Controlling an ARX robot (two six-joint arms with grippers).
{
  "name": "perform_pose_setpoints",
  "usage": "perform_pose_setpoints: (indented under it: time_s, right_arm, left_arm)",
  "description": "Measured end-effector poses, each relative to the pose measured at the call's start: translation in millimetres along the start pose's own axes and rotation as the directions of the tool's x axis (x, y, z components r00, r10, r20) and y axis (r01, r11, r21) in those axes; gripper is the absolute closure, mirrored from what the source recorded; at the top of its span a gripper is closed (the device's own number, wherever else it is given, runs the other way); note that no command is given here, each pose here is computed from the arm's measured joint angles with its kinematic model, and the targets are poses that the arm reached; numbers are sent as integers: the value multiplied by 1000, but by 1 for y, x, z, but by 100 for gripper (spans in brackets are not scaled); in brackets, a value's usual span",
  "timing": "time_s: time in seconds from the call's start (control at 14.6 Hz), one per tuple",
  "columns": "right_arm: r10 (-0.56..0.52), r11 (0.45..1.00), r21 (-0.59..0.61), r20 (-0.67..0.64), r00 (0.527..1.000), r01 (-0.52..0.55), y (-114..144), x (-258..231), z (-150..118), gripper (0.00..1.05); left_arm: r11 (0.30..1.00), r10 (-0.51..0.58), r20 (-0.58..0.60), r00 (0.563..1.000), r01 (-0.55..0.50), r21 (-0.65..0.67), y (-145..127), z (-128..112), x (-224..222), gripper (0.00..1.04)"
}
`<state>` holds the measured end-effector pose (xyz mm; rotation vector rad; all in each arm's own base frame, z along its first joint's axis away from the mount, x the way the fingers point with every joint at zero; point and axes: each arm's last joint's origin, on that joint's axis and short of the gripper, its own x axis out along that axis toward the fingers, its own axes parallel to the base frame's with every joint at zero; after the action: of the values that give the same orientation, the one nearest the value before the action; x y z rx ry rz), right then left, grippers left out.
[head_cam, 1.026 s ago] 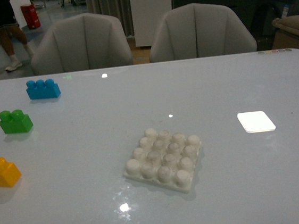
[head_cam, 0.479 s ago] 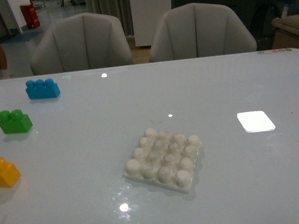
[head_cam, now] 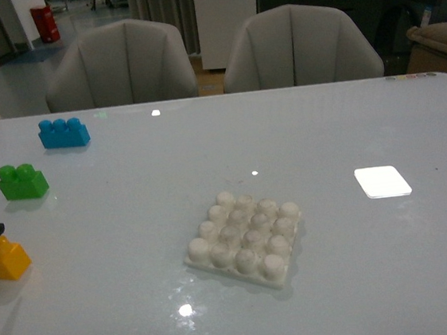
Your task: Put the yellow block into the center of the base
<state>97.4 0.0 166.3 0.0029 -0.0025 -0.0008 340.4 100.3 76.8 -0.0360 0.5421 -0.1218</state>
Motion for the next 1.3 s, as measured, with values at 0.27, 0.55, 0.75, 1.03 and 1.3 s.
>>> perform_pose_setpoints:
  time_s: [0.27,0.55,0.75,1.03,1.3]
  right_arm:
    - [0,1000,0,0,1000,0,0,0,0,6]
    - [0,1000,0,0,1000,0,0,0,0,6]
    - [0,1000,0,0,1000,0,0,0,0,6]
    - [0,1000,0,0,1000,0,0,0,0,6]
    - [0,1000,0,0,1000,0,0,0,0,6]
  left_arm:
    - [1000,1,-13,1000,-1,-15,0,-15,15,7]
    - [1000,-2,-4,1000,2,-5,-4,-15,19,7]
    - [1000,2,-4,1000,-2,-4,-4,-15,21,7]
    - [1000,10,-10,1000,-10,-4,-4,-19,24,7]
    - [999,37,-6,999,-37,5,-3,-21,26,39]
